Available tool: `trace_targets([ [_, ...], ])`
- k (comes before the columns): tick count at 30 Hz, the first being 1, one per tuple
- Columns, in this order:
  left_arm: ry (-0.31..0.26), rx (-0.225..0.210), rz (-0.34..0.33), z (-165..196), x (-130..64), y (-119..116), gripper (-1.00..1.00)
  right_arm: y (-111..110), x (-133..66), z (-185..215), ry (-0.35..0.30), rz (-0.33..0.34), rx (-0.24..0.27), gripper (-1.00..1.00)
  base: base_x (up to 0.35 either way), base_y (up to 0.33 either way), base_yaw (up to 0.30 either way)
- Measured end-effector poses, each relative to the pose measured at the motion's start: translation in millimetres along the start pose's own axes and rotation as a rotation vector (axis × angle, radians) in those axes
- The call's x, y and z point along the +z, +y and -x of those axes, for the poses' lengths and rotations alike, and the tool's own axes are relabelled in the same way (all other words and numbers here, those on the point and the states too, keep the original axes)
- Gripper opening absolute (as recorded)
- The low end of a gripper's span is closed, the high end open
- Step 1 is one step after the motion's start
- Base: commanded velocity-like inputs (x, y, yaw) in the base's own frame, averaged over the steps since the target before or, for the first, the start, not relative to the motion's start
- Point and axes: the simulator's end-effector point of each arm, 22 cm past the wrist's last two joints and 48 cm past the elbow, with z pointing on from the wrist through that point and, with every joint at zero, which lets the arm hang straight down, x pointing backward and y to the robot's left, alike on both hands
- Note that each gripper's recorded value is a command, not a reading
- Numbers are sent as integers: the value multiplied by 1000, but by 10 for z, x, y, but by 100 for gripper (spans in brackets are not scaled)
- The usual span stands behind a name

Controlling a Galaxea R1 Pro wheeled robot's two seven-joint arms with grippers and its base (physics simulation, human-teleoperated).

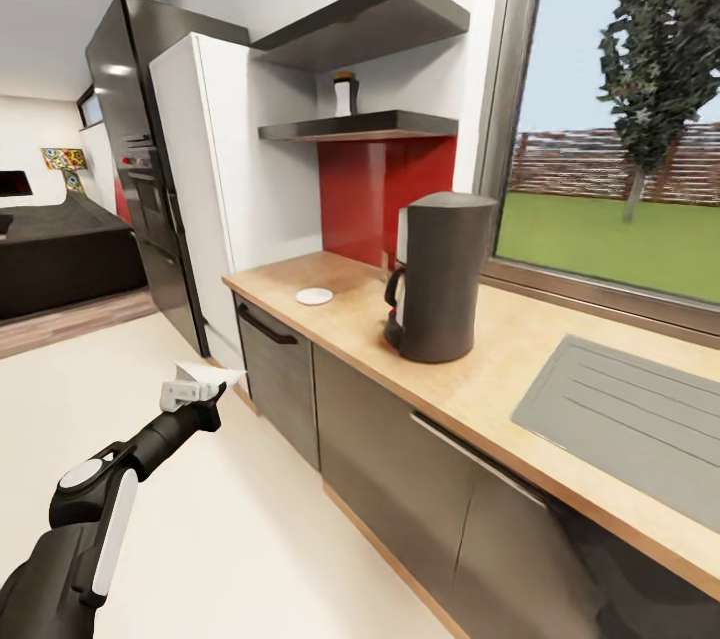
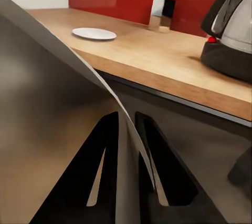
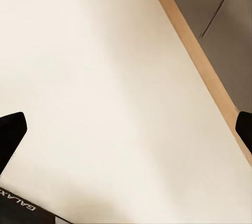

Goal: Set up a coffee station on the kitchen countertop: keep the coffee maker on the countertop, move the bottle of coffee from the kitchen shelf to the counter next to the coffee maker, place a paper coffee filter on top of the coffee maker, put the saucer next to the coffee maker with the coffee cup on the saucer, and place the electric kettle next to the coffee maker.

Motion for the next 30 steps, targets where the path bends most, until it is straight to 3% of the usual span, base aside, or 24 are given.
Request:
trace_targets([
  [14,1,-1,0,-7,2,1,-100,5,1,-1,1,1,-2,100,270,189,-6],
  [24,0,0,0,1,2,-1,-100,2,2,4,0,1,-2,100,53,63,-204],
  [30,-1,0,0,9,-1,-2,-100,5,3,10,-1,1,-2,100,3,241,-116],
])
